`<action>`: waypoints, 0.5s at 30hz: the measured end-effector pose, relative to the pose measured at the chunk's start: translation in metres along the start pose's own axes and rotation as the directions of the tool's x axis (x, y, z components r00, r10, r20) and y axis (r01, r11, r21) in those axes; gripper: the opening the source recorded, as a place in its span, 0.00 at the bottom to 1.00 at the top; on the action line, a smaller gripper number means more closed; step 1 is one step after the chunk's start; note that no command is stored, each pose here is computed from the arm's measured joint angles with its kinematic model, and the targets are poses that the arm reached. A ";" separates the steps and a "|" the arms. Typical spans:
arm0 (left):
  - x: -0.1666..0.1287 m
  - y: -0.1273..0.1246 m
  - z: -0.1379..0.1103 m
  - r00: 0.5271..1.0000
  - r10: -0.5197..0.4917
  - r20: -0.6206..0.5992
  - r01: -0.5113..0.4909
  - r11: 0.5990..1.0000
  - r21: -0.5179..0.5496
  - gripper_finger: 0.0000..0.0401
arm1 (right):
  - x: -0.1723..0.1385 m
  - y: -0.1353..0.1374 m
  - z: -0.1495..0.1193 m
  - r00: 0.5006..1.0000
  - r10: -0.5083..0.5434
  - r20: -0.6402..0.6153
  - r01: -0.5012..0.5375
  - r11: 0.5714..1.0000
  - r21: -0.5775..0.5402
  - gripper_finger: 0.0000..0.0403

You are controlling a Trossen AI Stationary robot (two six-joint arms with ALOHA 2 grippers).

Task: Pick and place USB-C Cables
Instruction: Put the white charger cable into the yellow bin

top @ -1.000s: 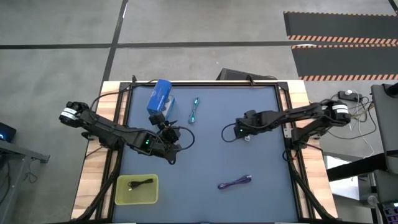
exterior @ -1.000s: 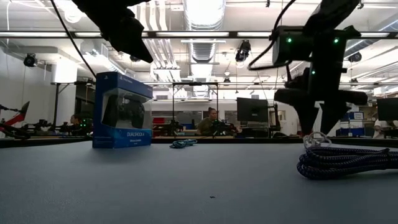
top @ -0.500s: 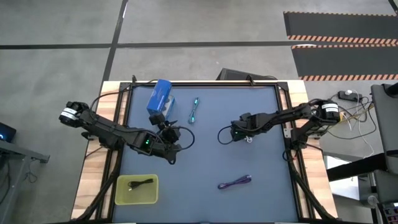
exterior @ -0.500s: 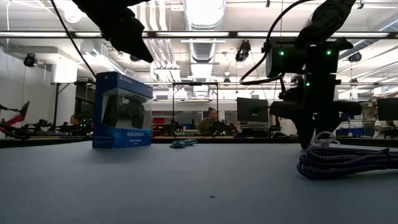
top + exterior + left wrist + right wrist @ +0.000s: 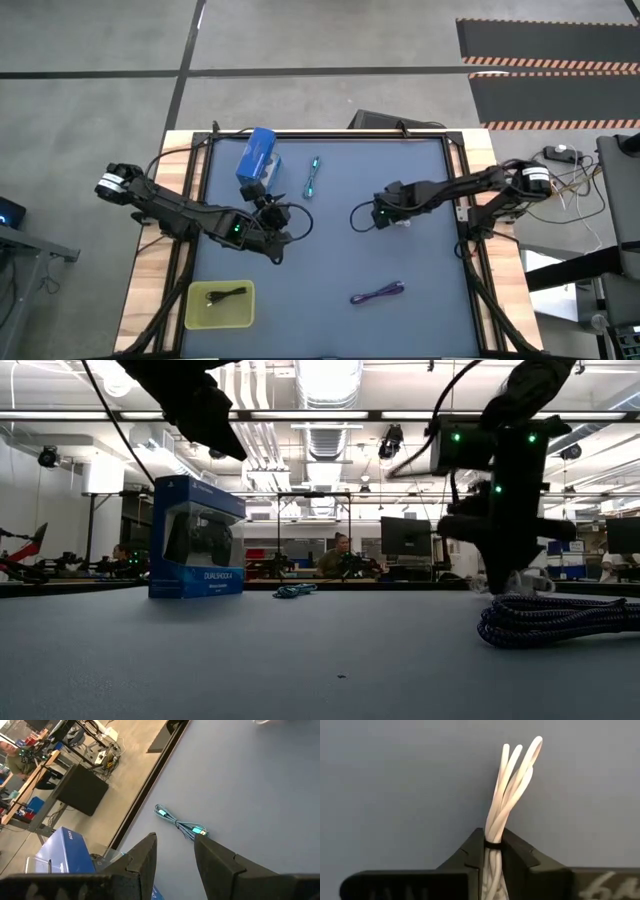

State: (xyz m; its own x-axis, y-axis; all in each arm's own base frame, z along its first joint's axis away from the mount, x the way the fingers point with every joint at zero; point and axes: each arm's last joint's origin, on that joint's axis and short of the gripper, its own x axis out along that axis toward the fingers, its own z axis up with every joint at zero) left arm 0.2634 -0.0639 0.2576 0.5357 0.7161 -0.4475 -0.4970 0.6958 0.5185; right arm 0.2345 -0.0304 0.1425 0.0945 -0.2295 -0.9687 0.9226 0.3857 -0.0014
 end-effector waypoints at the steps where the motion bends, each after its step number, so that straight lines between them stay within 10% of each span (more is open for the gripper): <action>1: -0.001 0.000 0.001 1.000 -0.009 -0.001 0.009 1.000 -0.001 0.29 | -0.003 0.001 0.000 1.000 0.015 0.011 -0.015 1.000 -0.011 0.09; 10: -0.003 -0.007 0.011 0.987 -0.152 0.045 0.153 0.988 -0.014 0.29 | -0.036 0.011 -0.011 0.963 0.221 0.157 -0.179 0.954 -0.241 0.07; 15: -0.003 -0.013 0.019 0.962 -0.249 0.117 0.252 0.968 -0.014 0.29 | -0.048 0.023 -0.017 0.831 0.461 0.311 -0.334 0.861 -0.383 0.07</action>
State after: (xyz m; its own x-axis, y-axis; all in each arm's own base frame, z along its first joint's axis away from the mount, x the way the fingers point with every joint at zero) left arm 0.2810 -0.0763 0.2662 0.7183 0.5090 -0.4743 -0.3555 0.8546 0.3786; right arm 0.2452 0.0046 0.1844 0.6202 -0.2913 -0.7284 0.6199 0.7509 0.2275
